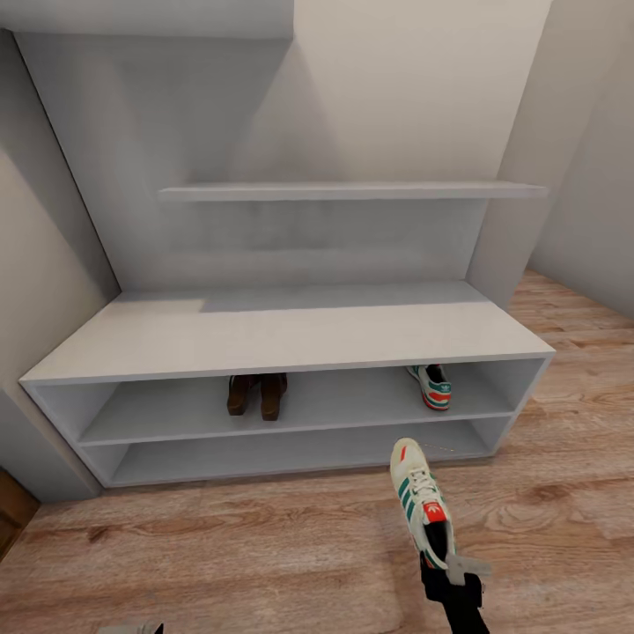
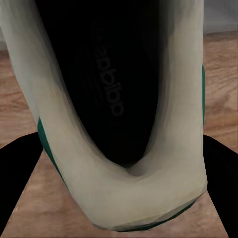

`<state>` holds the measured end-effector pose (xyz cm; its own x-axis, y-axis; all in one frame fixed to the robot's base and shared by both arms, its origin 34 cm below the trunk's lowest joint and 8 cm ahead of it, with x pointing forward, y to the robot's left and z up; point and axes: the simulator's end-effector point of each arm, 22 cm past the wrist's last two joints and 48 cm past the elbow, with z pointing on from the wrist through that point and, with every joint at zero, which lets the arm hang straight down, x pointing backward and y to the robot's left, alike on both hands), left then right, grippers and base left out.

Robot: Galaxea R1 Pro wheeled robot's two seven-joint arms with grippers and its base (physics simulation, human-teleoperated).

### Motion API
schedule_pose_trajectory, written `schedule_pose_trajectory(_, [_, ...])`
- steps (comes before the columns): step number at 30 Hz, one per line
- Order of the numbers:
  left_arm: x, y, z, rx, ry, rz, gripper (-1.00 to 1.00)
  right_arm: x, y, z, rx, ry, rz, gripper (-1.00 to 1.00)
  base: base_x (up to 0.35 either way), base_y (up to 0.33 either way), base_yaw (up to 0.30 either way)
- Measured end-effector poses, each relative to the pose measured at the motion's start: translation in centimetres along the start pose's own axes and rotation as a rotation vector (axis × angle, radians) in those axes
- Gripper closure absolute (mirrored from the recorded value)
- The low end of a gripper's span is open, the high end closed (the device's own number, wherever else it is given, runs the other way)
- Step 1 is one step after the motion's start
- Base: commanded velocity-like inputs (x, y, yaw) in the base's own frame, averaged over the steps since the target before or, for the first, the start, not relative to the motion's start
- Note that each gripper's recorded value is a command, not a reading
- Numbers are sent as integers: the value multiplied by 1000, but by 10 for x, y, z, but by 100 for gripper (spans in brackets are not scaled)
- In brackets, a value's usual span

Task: Pick up the two gym shoes and the two sandals from the corridor floor and place them onto the hallstand (shoe rack) in the corridor, making sure they are on the rack and not on the floor. Arrange them so the two gym shoes are next to each other and the two sandals are next to each other.

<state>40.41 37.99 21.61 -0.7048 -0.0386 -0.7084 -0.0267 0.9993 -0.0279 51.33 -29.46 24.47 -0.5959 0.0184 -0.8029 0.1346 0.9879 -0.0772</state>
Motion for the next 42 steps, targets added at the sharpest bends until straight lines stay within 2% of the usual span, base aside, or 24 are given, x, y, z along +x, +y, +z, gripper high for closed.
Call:
schedule_pose_trajectory(1, [0,0,0,0,0,0,-100,-1,3,0,-3,1,2,100,0,0,0])
schedule_pose_trajectory(2, [0,1,0,-1,0,0,-100,-6,31,9,1,125,33,100,0,0,0])
schedule_pose_trajectory(3, [0,1,0,-1,0,0,-100,-30,51,14,-6,178,27,100,0,0,0])
schedule_pose_trajectory(4, [0,1,0,-1,0,0,-100,-37,35,17,19,178,21,100,0,0,0])
schedule_pose_trajectory(9, [0,0,0,0,0,1,-100,-51,36,20,54,213,28,100,0,0,0])
schedule_pose_trajectory(17, [1,0,0,0,2,1,-100,-84,19,30,152,198,7,100,0,0,0])
schedule_pose_trajectory(22, [1,0,0,0,4,0,-100,-101,25,32,156,169,-35,100,0,0,0])
schedule_pose_trajectory(26, [2,0,0,0,4,0,-100,-113,27,35,156,157,-46,100,0,0,0])
schedule_pose_trajectory(42, [2,0,-1,0,5,0,-100,-155,28,45,163,121,-39,100,0,0,0])
